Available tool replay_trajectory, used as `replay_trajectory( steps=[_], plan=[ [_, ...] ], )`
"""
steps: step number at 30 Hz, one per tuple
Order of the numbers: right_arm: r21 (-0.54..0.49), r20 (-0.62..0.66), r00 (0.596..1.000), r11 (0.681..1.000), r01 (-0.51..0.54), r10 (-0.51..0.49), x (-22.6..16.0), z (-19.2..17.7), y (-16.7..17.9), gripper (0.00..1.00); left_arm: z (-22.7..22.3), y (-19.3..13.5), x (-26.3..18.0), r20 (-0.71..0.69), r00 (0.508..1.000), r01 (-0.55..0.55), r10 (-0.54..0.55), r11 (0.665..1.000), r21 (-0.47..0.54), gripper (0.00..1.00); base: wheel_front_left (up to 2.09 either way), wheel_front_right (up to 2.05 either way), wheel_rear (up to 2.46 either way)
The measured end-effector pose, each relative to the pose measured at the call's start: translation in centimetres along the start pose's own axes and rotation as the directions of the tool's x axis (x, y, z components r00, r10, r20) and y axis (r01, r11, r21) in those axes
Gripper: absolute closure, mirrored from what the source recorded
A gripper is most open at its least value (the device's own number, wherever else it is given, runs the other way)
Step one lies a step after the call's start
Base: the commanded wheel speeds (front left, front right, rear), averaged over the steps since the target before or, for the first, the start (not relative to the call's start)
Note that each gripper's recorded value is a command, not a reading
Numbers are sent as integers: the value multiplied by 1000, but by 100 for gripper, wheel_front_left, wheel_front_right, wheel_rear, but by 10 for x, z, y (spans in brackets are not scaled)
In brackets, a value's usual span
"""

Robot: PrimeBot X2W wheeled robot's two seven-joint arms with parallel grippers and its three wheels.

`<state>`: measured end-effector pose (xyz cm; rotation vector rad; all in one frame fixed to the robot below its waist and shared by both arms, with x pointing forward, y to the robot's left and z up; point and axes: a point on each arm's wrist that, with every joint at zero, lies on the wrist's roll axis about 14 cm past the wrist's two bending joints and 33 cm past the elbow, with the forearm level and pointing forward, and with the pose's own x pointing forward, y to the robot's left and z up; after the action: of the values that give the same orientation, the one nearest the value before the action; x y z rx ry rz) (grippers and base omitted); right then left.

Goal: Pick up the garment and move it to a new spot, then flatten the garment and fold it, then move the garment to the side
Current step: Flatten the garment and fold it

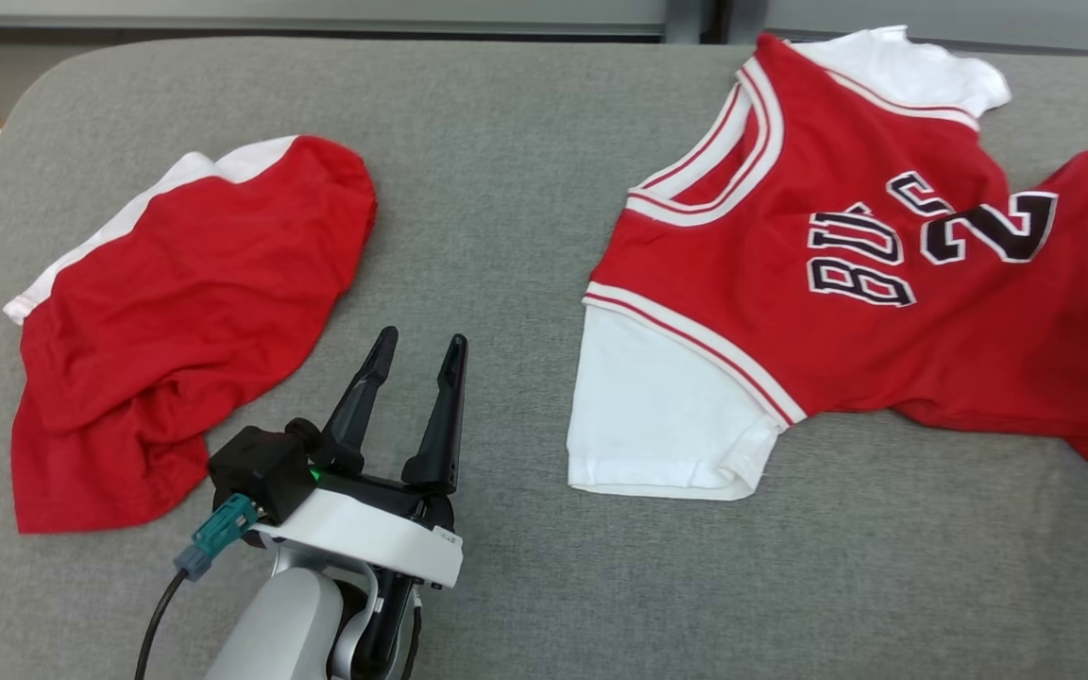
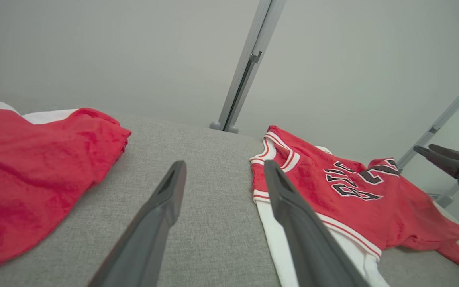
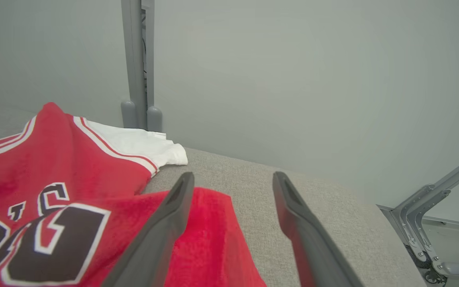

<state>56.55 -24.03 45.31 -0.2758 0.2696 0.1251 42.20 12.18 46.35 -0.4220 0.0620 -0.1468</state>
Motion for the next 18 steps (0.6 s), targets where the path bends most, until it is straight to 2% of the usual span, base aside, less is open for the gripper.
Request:
replay_trajectory(
  steps=[8,10,18],
  plan=[
    [74,145,989,997,10,-20,-45,13,5,0,9,-20,-6,25,998,51,-50,999,-6,0,0,0,0],
    [128,178,984,992,5,-28,-60,15,12,0,10,-26,-9,30,998,63,-63,998,-8,0,0,0,0],
    [252,205,974,967,37,-91,-127,-8,24,0,8,-48,-20,24,993,116,-116,993,-9,0,0,0,0]
  ],
)
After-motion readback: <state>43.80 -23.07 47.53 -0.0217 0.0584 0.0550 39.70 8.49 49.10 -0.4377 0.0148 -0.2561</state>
